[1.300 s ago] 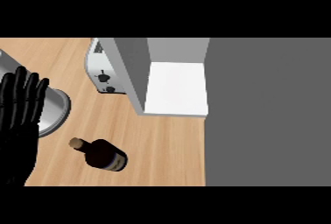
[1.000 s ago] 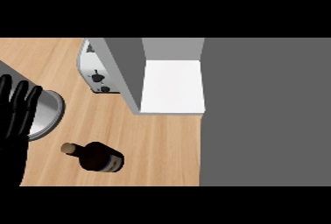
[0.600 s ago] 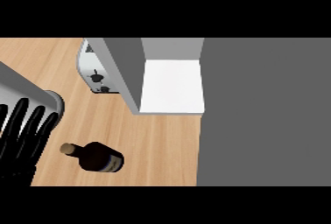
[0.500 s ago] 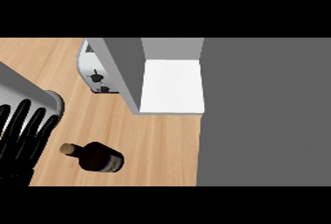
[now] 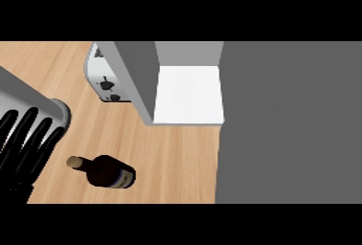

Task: Pick up the wine, place it into the cabinet and close the cabinet

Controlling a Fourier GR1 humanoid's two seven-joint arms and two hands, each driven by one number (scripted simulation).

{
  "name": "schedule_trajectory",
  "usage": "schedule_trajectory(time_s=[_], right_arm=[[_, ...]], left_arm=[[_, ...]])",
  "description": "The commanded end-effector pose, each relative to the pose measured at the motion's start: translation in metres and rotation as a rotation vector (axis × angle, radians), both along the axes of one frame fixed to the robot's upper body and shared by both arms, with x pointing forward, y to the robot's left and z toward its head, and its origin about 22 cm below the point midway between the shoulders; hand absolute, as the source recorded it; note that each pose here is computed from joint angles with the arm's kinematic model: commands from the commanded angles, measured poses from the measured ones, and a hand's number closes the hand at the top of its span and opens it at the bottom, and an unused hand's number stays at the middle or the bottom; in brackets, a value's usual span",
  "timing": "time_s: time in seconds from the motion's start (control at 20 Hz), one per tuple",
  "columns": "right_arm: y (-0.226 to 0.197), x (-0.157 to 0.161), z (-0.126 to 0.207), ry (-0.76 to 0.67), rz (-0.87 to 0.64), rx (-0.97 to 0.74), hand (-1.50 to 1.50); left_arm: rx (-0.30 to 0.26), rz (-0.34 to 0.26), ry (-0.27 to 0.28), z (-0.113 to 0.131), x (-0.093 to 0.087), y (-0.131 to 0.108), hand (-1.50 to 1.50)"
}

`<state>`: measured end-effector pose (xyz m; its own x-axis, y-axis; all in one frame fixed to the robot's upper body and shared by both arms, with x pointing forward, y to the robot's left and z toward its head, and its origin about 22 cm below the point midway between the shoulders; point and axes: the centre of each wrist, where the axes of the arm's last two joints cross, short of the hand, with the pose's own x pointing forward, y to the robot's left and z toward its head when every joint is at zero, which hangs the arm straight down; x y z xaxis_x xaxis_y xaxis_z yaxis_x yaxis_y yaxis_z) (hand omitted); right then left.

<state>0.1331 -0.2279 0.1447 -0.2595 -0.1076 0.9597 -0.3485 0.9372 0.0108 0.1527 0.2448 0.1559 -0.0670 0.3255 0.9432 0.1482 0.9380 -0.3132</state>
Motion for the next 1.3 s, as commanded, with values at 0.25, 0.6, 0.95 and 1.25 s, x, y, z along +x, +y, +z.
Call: schedule_trajectory(time_s=[0.25,0.6,0.95,1.25], right_arm=[[0.006,-0.034,0.029,-0.031,0.012,0.047,-1.50],[0.005,-0.037,0.032,-0.037,0.012,0.032,-1.50],[0.009,-0.042,0.040,-0.045,0.006,0.047,-1.50],[0.007,-0.044,0.041,-0.050,0.017,0.073,-1.50]], left_arm=[[-0.047,-0.053,-0.142,0.051,-0.042,0.002,-1.50],[-0.071,-0.021,-0.124,0.061,-0.044,0.000,-1.50],[-0.054,0.047,-0.155,0.065,-0.028,0.012,-1.50],[-0.038,0.120,-0.126,0.058,-0.022,0.022,-1.50]])
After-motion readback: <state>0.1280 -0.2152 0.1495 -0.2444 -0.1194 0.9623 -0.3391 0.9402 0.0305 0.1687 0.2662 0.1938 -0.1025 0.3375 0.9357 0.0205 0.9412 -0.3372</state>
